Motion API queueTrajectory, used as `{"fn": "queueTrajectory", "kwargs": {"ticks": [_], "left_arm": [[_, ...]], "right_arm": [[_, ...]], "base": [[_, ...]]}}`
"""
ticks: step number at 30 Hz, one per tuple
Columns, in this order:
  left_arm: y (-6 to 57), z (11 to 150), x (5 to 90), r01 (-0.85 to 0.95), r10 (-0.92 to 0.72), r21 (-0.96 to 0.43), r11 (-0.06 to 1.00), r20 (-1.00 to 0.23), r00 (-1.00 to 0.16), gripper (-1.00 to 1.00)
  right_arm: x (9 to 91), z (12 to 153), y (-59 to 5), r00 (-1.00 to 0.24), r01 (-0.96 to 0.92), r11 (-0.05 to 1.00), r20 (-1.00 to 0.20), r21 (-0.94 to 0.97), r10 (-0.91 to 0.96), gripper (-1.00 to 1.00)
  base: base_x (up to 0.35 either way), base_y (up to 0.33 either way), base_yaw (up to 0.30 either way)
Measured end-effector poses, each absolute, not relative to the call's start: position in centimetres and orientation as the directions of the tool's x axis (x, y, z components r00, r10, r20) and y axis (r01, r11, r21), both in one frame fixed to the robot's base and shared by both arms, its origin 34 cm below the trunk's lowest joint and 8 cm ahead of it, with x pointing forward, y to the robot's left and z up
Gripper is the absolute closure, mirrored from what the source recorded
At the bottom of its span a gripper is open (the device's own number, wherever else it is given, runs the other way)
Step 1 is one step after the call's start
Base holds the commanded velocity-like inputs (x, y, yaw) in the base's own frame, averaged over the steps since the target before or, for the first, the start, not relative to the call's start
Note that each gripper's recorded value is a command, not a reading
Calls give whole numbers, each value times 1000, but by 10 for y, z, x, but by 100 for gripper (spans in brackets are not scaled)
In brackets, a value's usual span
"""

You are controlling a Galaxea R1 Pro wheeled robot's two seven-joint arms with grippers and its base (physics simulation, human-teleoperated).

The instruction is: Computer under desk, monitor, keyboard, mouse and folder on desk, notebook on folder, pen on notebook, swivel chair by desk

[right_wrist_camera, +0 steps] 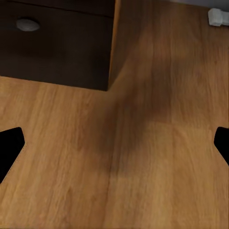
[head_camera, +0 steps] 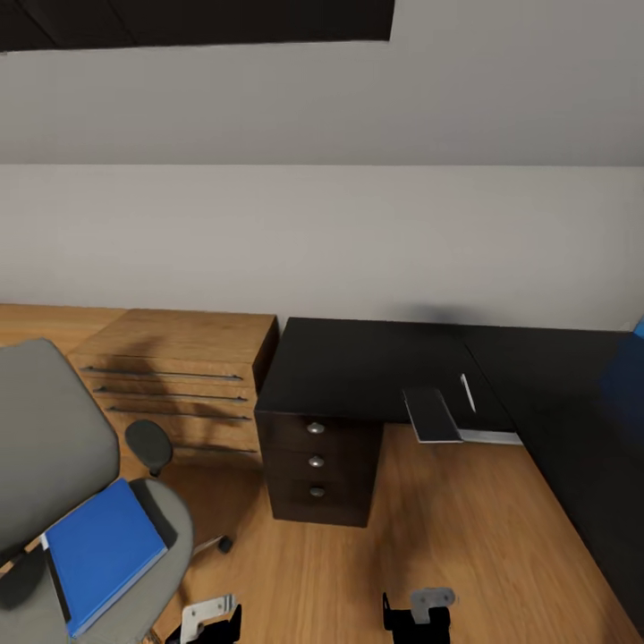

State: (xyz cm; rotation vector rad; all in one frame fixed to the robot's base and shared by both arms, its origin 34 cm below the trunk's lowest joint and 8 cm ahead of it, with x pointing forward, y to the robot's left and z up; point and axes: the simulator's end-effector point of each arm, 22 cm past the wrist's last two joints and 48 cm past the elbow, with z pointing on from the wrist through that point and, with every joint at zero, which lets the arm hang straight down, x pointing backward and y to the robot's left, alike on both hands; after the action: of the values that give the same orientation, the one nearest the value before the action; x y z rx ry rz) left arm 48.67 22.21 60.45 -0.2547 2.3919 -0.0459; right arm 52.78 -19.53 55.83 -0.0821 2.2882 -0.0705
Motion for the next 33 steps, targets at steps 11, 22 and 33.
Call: {"fn": "queueTrajectory", "kwargs": {"ticks": [11, 22, 33], "left_arm": [[219, 604, 487, -155, -192, -116, 981, -662, -724, -100], [221, 637, 514, -134, -173, -111, 985, -667, -725, -100], [214, 702, 562, -88, -134, -116, 989, -483, -865, -100]], "right_arm": [[533, 566, -198, -621, -27, 997, -780, -75, -76, -100], [534, 566, -199, -618, -25, 997, -783, -76, -75, -100], [534, 567, -199, -617, -29, 996, -783, -79, -80, -100]], "base": [[0, 0, 250], [0, 0, 203], [0, 0, 109]]}}
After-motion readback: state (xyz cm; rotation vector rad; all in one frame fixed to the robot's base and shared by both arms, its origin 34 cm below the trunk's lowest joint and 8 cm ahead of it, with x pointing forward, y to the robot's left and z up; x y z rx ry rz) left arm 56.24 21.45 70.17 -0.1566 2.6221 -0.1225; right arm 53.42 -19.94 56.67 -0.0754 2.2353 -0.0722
